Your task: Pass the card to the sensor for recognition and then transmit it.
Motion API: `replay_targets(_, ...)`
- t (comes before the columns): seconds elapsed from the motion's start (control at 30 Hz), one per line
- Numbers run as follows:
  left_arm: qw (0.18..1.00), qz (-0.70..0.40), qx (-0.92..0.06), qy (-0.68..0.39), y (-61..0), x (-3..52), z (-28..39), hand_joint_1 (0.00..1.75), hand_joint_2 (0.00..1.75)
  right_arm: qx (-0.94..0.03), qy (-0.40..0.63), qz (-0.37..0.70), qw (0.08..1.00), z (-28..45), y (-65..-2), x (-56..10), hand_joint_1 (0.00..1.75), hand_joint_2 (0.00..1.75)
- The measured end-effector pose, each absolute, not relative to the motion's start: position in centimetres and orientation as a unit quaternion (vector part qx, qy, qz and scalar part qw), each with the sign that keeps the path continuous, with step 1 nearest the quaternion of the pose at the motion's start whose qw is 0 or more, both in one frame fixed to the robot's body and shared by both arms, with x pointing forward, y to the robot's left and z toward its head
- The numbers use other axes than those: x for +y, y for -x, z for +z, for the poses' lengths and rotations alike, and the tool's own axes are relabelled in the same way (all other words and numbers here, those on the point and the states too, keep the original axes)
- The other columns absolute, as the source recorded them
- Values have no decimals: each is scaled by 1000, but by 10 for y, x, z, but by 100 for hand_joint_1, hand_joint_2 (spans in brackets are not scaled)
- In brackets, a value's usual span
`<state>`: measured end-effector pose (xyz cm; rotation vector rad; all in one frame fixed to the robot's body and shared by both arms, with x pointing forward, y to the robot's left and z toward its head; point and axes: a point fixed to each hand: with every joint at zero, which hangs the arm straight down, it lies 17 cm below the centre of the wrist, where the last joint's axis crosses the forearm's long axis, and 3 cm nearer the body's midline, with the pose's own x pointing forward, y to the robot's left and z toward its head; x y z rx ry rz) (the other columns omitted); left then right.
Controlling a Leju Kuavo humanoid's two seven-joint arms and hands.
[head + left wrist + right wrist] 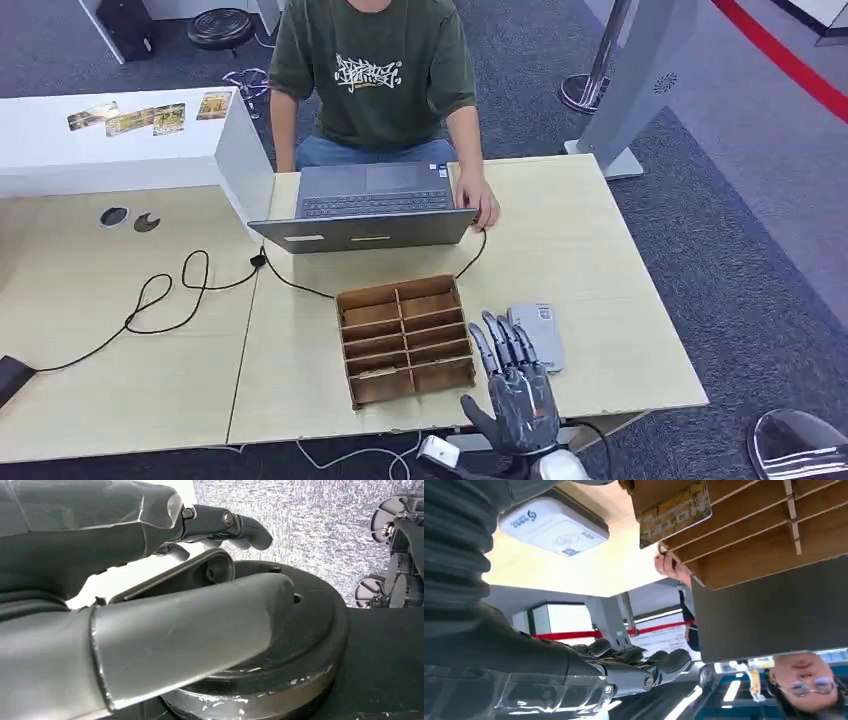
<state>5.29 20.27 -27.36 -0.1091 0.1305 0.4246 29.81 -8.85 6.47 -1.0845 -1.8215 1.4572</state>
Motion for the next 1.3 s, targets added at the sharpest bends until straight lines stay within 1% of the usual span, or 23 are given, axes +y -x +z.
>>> replay_targets(0.23,974,211,64,57,-53,202,-273,0,0,-652,384,594,273,49,-317,-90,0,175)
replay_targets(0.47,973,212,64,60,-54,200,-273,0,0,-645,366,611,277,46,-338,-85,0,175)
replay_targets(0.7,973,215,64,61,-54,200,-273,0,0,-643,355,618,281,43,-345,-81,0,175)
replay_targets(0.87,972,219,65,62,-54,200,-273,0,0,-637,350,624,289,37,-346,-81,0,175)
replay_targets(1.07,969,229,65,63,-54,200,-273,0,0,-616,357,632,306,27,-341,-103,0,175)
replay_targets(1.3,968,234,66,63,-54,200,-273,0,0,-598,340,647,327,16,-324,-121,0,175)
